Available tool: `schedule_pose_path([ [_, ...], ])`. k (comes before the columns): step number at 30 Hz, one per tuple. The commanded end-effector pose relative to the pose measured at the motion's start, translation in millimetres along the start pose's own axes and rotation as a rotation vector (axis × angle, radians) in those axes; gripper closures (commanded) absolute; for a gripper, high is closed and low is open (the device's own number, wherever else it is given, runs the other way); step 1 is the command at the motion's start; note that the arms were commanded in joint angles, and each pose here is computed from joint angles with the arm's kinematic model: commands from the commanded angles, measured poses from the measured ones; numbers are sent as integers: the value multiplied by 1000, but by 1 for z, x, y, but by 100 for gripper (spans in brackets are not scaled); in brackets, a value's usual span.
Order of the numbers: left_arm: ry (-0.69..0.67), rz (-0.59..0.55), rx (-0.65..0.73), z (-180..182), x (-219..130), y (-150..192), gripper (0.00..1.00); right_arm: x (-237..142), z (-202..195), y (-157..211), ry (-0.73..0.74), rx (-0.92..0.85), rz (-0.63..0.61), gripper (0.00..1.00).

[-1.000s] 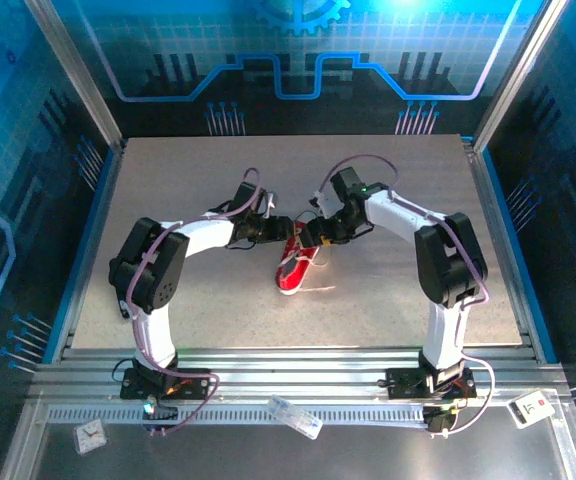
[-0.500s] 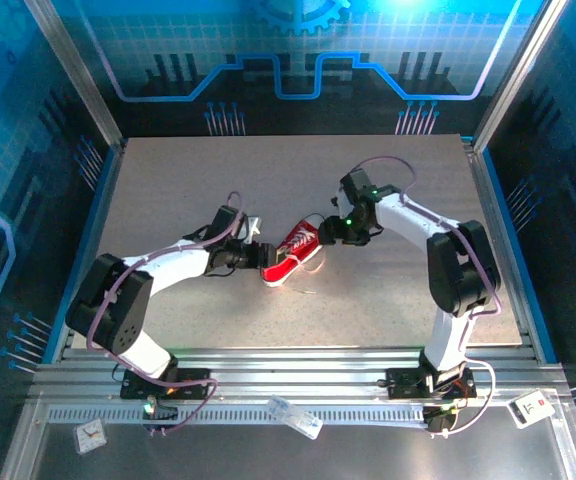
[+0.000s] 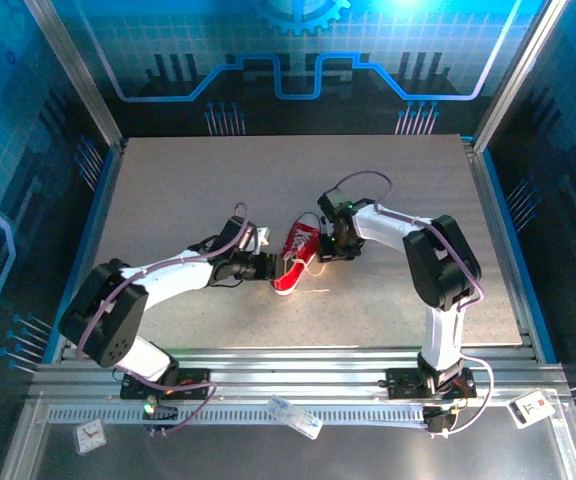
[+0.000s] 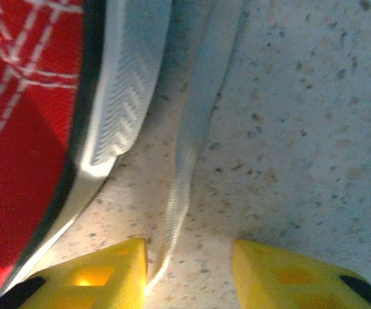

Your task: Tie the shoes

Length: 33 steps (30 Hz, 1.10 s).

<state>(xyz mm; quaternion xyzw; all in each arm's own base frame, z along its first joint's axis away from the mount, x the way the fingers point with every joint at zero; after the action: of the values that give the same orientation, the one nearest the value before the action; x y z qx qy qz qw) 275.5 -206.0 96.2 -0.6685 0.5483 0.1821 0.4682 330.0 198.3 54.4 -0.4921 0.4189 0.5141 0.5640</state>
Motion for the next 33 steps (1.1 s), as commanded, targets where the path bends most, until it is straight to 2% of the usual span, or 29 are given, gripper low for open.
schedule_pose_path([
  [1, -4, -27, 17, -3, -14, -2, 44, 22, -10, 3, 63, -2, 25, 66],
  [3, -4, -36, 37, -4, -21, 0, 42, 24, -11, 4, 69, -5, 28, 73],
  [8, -41, -45, 137, 4, -37, 19, 41, 10, -18, 0, 83, -38, -28, 100],
  [12, -77, -41, 120, 19, -39, 38, 46, -7, -26, -10, 69, -49, -86, 100],
  [15, -50, -34, 81, 22, -35, 45, 52, -13, -27, -14, 36, -70, -107, 100],
  [21, -17, 7, 83, 25, -14, 48, 52, -11, -16, -18, -44, -113, -106, 100],
  [26, 49, 11, 84, 10, 3, 33, 53, -11, -6, -25, -92, -129, -100, 100],
  [33, 98, -23, 93, -25, 9, 17, 61, -26, 0, -42, -98, -163, -122, 100],
])
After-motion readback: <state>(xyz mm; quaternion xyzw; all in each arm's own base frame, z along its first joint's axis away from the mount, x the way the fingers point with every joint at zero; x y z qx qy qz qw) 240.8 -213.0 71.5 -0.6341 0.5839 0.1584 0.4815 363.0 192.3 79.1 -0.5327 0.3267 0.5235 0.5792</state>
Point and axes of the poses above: each hand's point on the last joint's axis, 136 mm out from that joint toward the fingers, its own x axis out along the fingers, its own z axis along the line the jaws close on, y = z × x, the point moved 4 cm from there along -x, back along the fingers, and after that the axes turned 6 degrees about x, right-handed, at the moved point
